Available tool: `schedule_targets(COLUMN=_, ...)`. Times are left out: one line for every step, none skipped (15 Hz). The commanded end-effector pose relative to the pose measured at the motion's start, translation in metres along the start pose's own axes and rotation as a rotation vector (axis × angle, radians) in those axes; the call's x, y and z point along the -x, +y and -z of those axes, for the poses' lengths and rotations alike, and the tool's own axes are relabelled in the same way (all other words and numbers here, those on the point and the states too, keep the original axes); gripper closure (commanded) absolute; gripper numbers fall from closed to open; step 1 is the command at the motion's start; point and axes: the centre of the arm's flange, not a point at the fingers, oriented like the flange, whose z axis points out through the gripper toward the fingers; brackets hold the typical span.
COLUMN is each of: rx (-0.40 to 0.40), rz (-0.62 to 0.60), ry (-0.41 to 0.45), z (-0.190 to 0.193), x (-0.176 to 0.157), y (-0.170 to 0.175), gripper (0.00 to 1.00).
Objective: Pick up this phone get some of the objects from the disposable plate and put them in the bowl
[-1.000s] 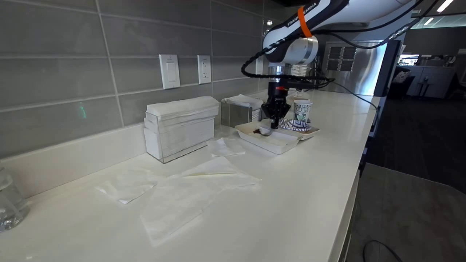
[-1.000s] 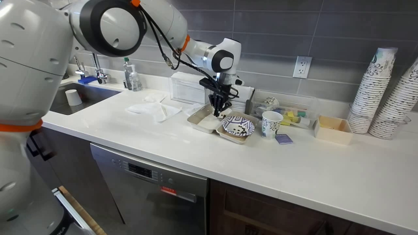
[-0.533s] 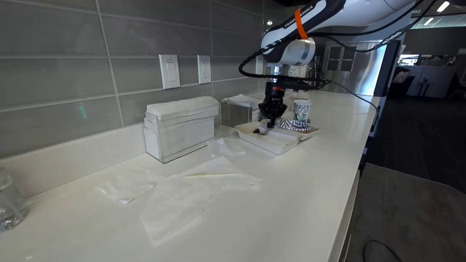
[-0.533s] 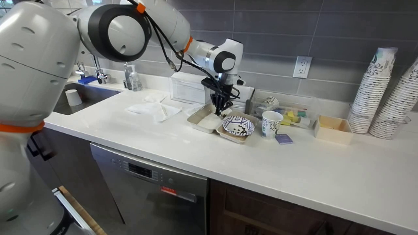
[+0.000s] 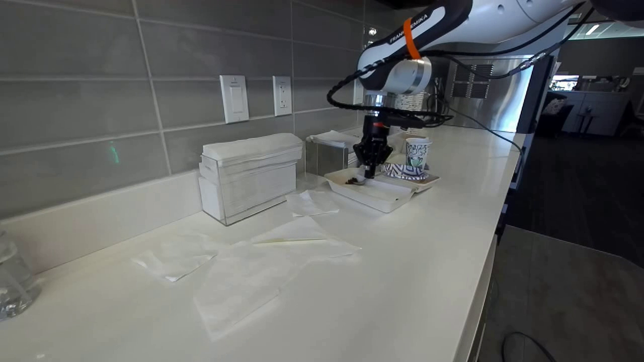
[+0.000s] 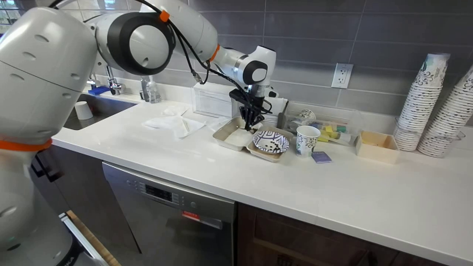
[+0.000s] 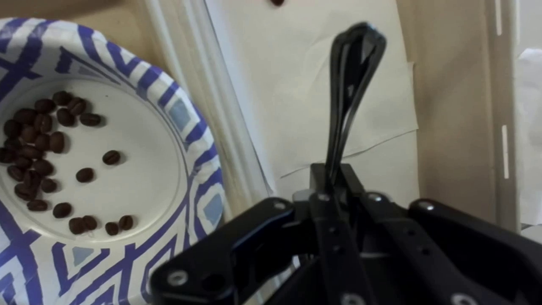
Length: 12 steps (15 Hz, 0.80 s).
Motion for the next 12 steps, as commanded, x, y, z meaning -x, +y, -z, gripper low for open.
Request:
schedule_targets(rx=0.003, rz=-0.020, ry=0.068, z=-0.011, x=-0.005, y=-0.002, gripper=0.98)
schedule_targets(rx=0.007, rz=-0.020, ry=0.086, z=-0.011, x=-0.005, y=-0.002, gripper=0.98)
schedule_targets(rx=0.010, rz=-0.017, ry=0.102, z=-0.012, x=-0.004, y=-0.002, gripper=0.98)
schedule_targets(rx=0.020, rz=-0.014, ry=0.118, z=-0.014, x=-0.002, y=-0.002, gripper=0.98)
schedule_targets(rx=0.026, rz=-0.012, ry=0.130, z=-0.014, x=-0.001, y=-0.002, gripper=0.98)
schedule_targets(rx=0.030, rz=-0.010, ry=0.135, z=-0.014, x=0.002, y=-0.003, gripper=0.98)
schedule_targets(rx=0.034, rz=-0.006, ry=0.151, z=-0.014, x=0.005, y=-0.003, gripper=0.98)
schedule_targets(rx=0.038, rz=-0.005, ry=0.164, z=-0.014, x=0.007, y=-0.003, gripper=0.98)
schedule_targets(rx=0.042, rz=-0.005, ry=0.177, z=-0.014, x=0.009, y=-0.003, gripper=0.98)
schedule_targets(rx=0.047, rz=-0.002, ry=0.190, z=-0.015, x=0.012, y=-0.004, gripper=0.98)
schedule_targets(rx=0.055, rz=0.000, ry=0.202, z=-0.016, x=0.015, y=-0.004, gripper=0.98)
schedule_targets(rx=0.064, rz=0.002, ry=0.222, z=-0.017, x=0.016, y=-0.005, gripper=0.98)
